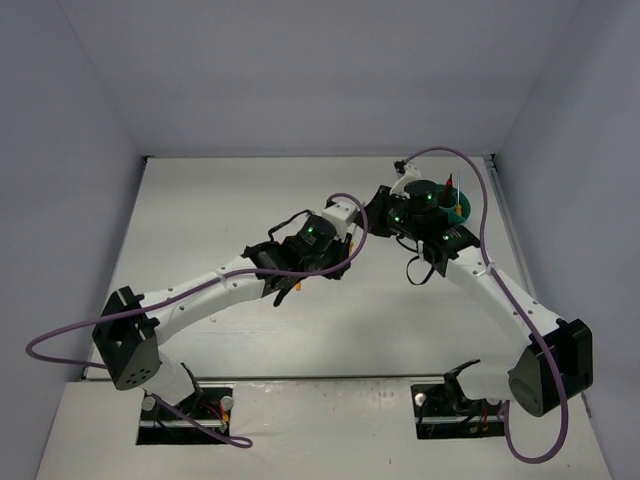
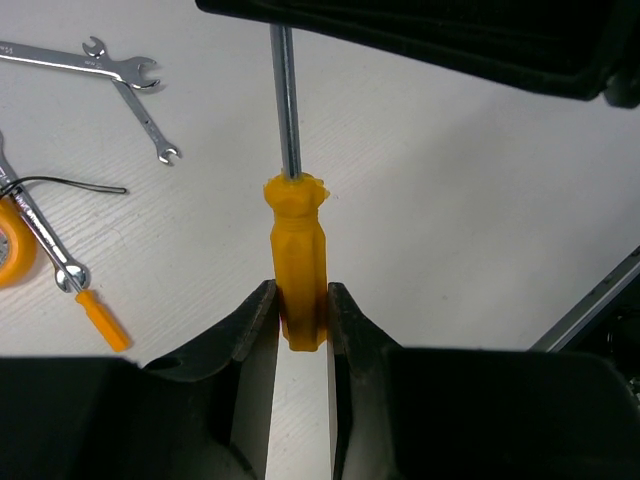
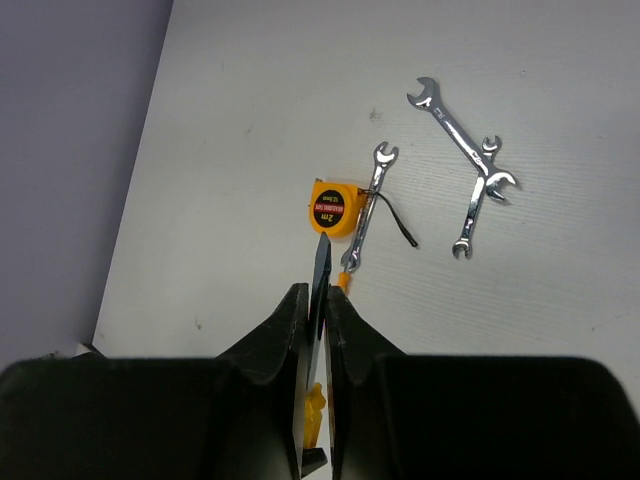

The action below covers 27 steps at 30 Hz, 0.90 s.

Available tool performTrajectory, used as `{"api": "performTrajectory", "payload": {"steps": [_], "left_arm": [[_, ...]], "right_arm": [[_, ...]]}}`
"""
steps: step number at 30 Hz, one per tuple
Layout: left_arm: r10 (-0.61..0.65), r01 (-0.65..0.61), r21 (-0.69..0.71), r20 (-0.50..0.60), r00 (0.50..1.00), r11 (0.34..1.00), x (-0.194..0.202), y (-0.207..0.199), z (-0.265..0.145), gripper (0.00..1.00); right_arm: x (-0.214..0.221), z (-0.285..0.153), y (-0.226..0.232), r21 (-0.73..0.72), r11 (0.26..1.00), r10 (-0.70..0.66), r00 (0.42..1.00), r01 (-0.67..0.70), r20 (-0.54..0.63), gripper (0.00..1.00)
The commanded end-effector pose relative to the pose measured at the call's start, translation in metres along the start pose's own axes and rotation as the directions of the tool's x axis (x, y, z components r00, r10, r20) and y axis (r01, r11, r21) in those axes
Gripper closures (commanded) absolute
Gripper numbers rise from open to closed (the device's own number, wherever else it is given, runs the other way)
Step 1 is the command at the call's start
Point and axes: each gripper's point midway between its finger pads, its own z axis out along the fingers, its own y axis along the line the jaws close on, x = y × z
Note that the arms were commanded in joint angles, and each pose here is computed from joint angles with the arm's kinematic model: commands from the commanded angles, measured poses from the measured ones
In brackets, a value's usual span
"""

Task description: Sort the tools into containers

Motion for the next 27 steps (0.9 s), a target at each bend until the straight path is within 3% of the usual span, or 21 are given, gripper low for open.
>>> {"api": "performTrajectory", "payload": {"steps": [1,5,8,12,16,22,27], "left_arm": [[-0.010,0.003,0.061,0.112,0.994,0.998,-0.033,-0.019,-0.017,0.82],[-0.028,0.027,0.005,0.103,0.994,1.000,-0.026,-0.007,-0.016,0.40],[-0.037,0.042,-0.064,0.080,0.996,0.997,-0.018,0.007,-0.018,0.25],[-0.065,0.070,-0.158,0.036,0.997,0.985,-0.005,0.031,-0.025,0.22],[-0.154,0.146,-0.245,-0.014,0.988,0.958,0.014,0.063,-0.032,0.22],[-0.227,0.208,-0.319,-0.021,0.974,0.925,0.029,0.097,-0.049,0.22],[-0.238,0.213,-0.351,-0.030,0.971,0.912,0.039,0.111,-0.060,0.22]], "right_arm": [[-0.025,-0.005,0.004,0.000,0.997,-0.078,0.992,0.079,0.103,1.00],[-0.039,-0.015,-0.012,0.074,0.991,-0.126,0.981,0.115,0.151,1.00],[-0.056,-0.026,-0.040,0.184,0.974,-0.164,0.971,0.132,0.171,1.00],[-0.098,-0.054,-0.080,0.355,0.926,-0.230,0.939,0.129,0.257,1.00],[-0.146,-0.090,-0.126,0.580,0.809,-0.336,0.885,0.097,0.322,1.00],[-0.205,-0.110,-0.184,0.698,0.710,-0.411,0.859,0.091,0.306,1.00],[-0.244,-0.107,-0.223,0.708,0.688,-0.469,0.842,0.158,0.268,1.00]]}}
